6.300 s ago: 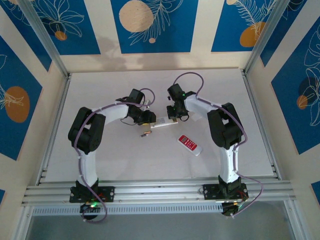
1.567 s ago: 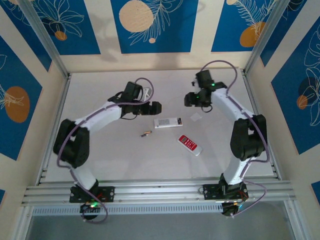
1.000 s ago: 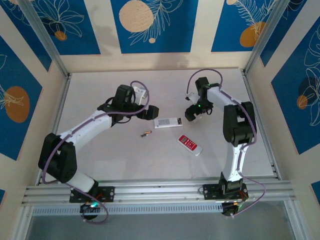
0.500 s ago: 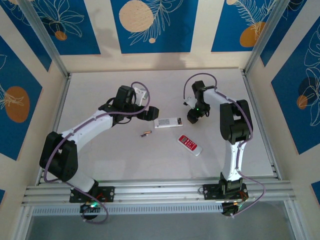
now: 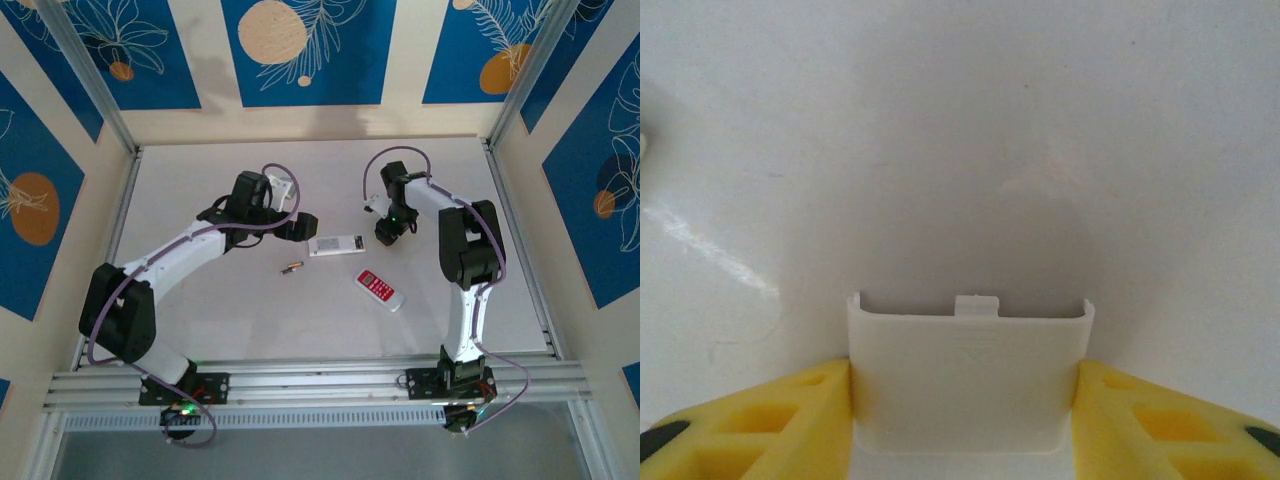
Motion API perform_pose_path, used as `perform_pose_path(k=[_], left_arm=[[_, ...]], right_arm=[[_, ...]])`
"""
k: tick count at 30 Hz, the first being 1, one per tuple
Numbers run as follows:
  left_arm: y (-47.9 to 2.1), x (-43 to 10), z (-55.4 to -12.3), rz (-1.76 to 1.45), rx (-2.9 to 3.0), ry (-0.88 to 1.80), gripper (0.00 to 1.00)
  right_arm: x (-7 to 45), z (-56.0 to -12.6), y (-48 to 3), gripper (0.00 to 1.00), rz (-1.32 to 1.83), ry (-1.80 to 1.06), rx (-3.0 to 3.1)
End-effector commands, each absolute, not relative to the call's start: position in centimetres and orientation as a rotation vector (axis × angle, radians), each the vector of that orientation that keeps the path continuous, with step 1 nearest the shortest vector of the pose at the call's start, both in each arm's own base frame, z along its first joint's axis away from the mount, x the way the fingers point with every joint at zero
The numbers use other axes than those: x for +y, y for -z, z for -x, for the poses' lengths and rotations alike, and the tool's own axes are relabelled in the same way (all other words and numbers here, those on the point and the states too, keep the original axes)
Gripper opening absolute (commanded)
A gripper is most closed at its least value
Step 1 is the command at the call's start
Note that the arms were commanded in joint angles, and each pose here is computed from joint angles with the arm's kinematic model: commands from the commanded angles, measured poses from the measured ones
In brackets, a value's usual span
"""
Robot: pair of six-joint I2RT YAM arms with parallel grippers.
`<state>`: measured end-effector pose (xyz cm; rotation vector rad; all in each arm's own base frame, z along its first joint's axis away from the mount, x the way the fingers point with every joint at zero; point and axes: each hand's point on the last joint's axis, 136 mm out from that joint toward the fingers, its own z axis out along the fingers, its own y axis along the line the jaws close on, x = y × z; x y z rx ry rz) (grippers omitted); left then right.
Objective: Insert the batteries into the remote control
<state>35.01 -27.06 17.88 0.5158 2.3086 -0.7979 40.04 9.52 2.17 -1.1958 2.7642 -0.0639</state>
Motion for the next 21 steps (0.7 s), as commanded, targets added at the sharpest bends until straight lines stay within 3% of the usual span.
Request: perform_pose_path(k=[1, 12, 15, 17, 19, 21], left_arm=[[-18.9, -26.9, -35.6, -0.516, 2.263, 0.779, 1.0], [-19.2, -26.5, -35.4, -0.521, 2.241, 0.787, 1.0], [-19.0, -26.1, -35.1, -0.513, 2.241, 0.793, 1.0], [-19.1, -26.1, -34.9, -0.508, 2.245, 0.805, 1.0], [-19.3, -26.2, -34.6, -0.503, 2.241, 0.826, 1.0], [-19.4, -26.3, -34.6, -0.49, 2.233, 0.845, 1.0]], right_arm=[[10.8, -37.6, -2.8, 0.52, 1.299, -0.075, 2.736], [13.7, -35.6, -7.5, 0.49, 1.667, -0.142, 2.262], [13.4, -37.3, -7.7, 0.51, 1.654, -0.051, 2.245], [13.2, -39.1, -8.6, 0.57, 1.491, -0.02, 2.328], [12.4, -42.0, -9.9, 0.61, 0.986, -0.007, 2.559], [11.6, -41.8, -10.2, 0.64, 0.444, -0.123, 2.835]])
